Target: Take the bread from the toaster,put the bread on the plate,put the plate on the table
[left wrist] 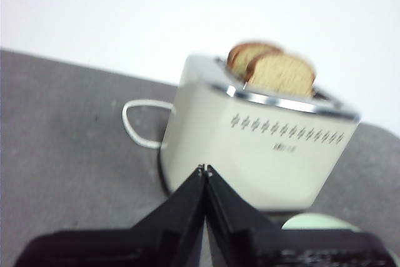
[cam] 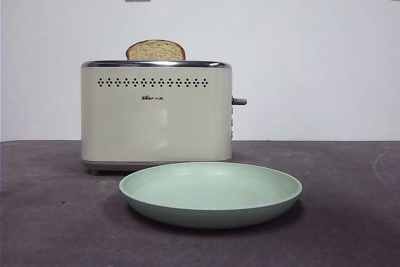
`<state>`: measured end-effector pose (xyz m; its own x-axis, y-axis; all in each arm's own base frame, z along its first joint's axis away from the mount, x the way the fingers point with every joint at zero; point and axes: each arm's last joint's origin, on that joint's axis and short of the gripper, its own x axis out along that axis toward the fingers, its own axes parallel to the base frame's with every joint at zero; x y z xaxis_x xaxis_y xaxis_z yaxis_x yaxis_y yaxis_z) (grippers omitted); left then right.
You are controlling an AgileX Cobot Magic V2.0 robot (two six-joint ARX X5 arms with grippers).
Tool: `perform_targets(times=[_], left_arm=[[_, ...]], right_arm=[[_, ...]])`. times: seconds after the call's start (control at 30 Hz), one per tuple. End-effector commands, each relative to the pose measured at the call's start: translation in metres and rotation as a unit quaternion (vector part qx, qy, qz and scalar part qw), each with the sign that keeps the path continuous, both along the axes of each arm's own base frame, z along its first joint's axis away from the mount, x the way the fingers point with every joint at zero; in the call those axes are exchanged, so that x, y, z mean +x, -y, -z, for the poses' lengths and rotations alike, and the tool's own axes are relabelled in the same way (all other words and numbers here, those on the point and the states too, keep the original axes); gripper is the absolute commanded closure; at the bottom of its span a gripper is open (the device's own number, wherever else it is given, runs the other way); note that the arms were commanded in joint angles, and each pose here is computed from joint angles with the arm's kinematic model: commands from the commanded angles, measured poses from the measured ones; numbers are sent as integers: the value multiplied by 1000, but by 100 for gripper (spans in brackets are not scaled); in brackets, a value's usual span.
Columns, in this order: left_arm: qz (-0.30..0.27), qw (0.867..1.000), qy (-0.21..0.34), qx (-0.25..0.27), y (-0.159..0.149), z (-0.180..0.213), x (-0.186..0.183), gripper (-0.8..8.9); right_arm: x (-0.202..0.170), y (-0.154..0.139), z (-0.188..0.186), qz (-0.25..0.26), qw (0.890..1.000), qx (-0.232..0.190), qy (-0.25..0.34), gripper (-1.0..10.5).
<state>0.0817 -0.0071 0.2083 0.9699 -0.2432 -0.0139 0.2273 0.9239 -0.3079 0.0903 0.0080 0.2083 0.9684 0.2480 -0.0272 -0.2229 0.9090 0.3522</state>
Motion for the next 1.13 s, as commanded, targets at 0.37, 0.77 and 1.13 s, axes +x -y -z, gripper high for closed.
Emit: perform_targets(times=[0.37,0.77,1.13], left_arm=[[80,996,-27,0,4,-77,-11,821],[215,971,-98,35,11,-141,5,821],[235,962,-125,60,11,-165,-1,821]], right_arm=[[19,-8,-93,-150,984,-54,-73,959],[21,-17,-166,-264,942,-126,-162,959],[15,-23,-172,-313,908,-157,-229,958]])
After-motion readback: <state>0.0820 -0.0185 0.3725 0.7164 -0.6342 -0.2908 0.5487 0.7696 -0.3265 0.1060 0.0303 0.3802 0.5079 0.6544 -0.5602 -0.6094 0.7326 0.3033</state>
